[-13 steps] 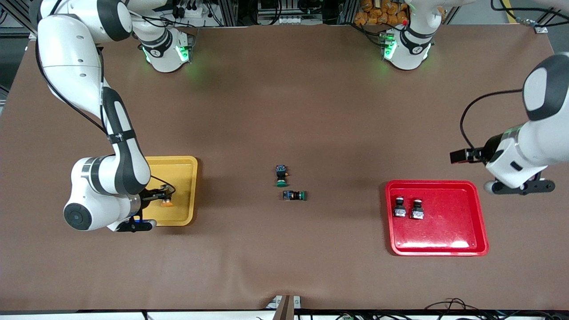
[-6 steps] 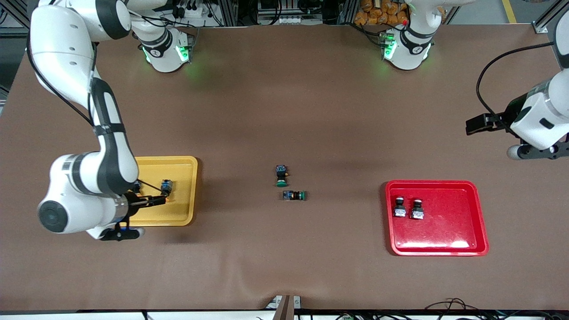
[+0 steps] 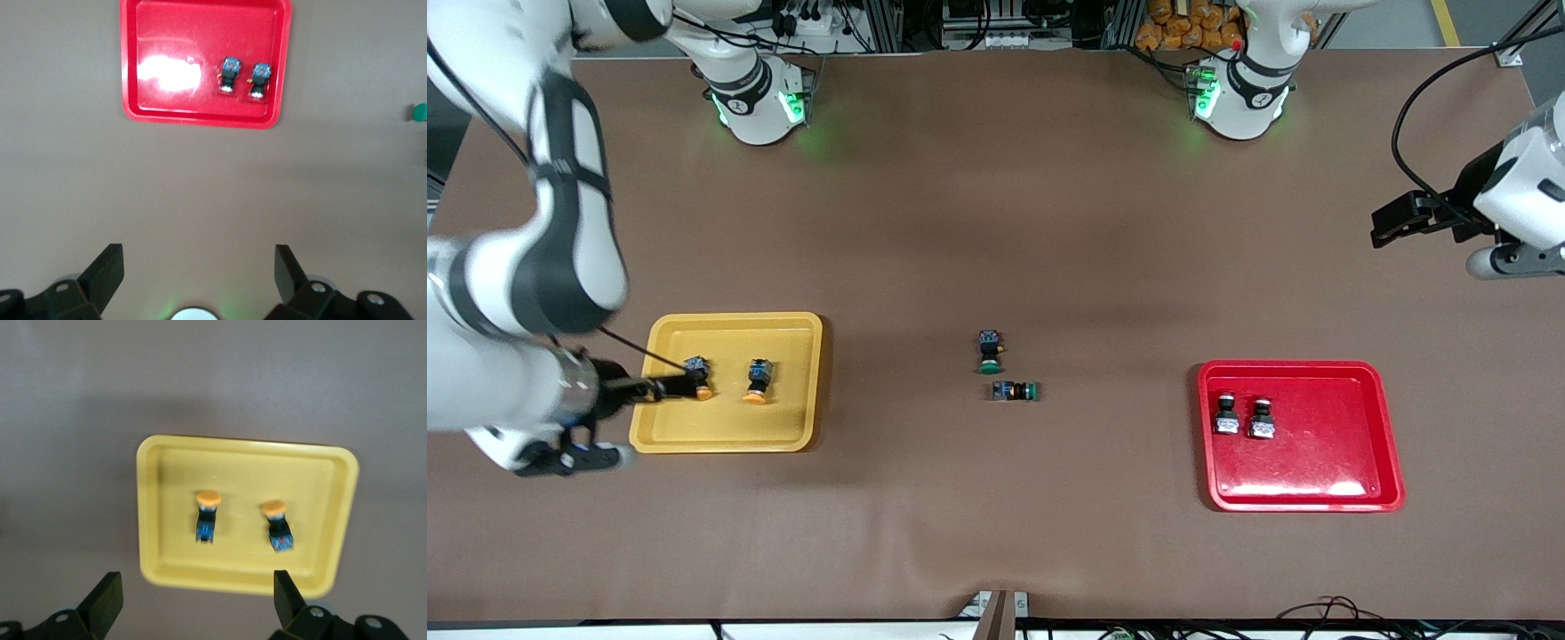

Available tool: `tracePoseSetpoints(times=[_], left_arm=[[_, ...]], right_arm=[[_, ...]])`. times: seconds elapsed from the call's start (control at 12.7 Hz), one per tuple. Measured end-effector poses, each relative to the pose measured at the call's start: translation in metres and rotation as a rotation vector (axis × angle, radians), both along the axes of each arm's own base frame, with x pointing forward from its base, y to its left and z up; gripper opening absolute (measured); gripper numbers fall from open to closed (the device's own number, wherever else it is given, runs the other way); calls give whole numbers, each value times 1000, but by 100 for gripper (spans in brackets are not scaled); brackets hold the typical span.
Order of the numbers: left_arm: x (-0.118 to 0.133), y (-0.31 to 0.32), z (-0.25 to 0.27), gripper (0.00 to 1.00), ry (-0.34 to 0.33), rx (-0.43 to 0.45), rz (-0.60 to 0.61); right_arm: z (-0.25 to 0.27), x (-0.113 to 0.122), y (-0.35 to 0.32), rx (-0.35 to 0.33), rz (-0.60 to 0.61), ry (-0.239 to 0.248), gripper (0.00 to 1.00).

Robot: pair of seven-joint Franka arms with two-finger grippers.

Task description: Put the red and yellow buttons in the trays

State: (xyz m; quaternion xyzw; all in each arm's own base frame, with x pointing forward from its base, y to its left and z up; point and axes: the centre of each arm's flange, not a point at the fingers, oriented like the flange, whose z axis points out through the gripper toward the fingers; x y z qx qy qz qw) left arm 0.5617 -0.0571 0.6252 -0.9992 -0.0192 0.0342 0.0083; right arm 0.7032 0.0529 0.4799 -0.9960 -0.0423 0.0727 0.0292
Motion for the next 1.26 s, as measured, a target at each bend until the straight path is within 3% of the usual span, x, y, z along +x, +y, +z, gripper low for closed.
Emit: tracePoseSetpoints(times=[0.39,0.63,0.79,0.95,1.26], left_arm=[[-43,-1,2,100,-50,1,-16],[-48,4,9,100,-60,-1,-74],[-48,6,11,100,-64,-2,-79],[-48,6,12,100,-66,-2,-81],[-47,7,13,100,-68,-2,-81]], right_arm=[[137,-80,-22,1,-20,-94,100],[169,-138,-33,2,-33,-161,100],[169,-170,-33,-44,-17,-162,100],[161,-180,-26,-70,4,-157,100],[161,-174,-36,-78,34,-175,100]])
